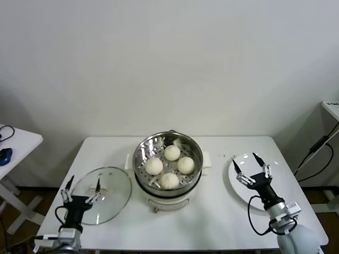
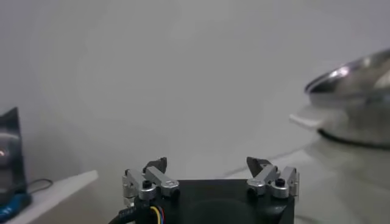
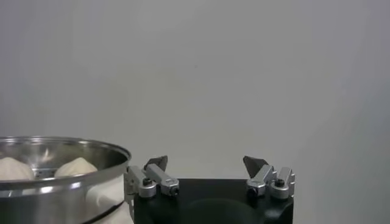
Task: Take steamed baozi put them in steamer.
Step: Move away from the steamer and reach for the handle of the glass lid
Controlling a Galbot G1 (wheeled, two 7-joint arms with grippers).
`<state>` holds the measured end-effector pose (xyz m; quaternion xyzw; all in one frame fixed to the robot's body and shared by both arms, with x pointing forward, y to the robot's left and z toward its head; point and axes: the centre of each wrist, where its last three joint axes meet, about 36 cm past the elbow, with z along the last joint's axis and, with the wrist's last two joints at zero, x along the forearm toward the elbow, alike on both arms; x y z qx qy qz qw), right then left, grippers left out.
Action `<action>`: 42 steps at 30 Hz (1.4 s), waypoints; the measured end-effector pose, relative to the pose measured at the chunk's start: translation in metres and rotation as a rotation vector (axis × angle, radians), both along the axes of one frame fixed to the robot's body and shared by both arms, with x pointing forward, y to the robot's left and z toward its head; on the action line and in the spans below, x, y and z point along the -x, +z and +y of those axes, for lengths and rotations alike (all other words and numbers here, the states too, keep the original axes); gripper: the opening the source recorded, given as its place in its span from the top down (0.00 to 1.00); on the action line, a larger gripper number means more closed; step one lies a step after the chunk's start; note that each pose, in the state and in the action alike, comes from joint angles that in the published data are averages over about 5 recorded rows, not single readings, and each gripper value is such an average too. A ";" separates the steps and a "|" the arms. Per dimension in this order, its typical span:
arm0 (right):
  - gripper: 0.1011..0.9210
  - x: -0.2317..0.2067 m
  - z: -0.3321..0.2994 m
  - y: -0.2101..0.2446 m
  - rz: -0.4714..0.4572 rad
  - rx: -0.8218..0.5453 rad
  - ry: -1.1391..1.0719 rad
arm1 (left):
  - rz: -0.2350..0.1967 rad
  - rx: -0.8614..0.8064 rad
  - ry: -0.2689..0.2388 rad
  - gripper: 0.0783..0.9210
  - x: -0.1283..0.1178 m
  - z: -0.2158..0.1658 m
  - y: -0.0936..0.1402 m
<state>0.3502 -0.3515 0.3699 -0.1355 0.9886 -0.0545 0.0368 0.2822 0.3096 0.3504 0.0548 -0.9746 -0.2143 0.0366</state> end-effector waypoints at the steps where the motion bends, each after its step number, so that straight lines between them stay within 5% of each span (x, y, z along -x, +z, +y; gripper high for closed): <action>1: 0.12 0.000 -0.001 -0.001 0.002 0.001 -0.002 | 0.003 -0.040 0.003 0.12 0.000 0.003 -0.001; 9: 0.12 0.001 -0.004 -0.005 0.008 0.006 -0.015 | 0.063 -0.512 -0.005 0.12 0.004 0.021 -0.022; 18: 0.12 -0.002 -0.005 -0.008 0.010 0.014 -0.025 | 0.146 -0.971 -0.110 0.12 0.003 0.026 -0.047; 32: 0.12 -0.007 -0.011 -0.012 0.011 0.022 -0.047 | 0.191 -1.171 -0.192 0.12 -0.021 0.027 -0.075; 42: 0.12 -0.005 -0.012 -0.016 0.018 0.030 -0.054 | 0.206 -1.206 -0.189 0.12 -0.043 0.030 -0.082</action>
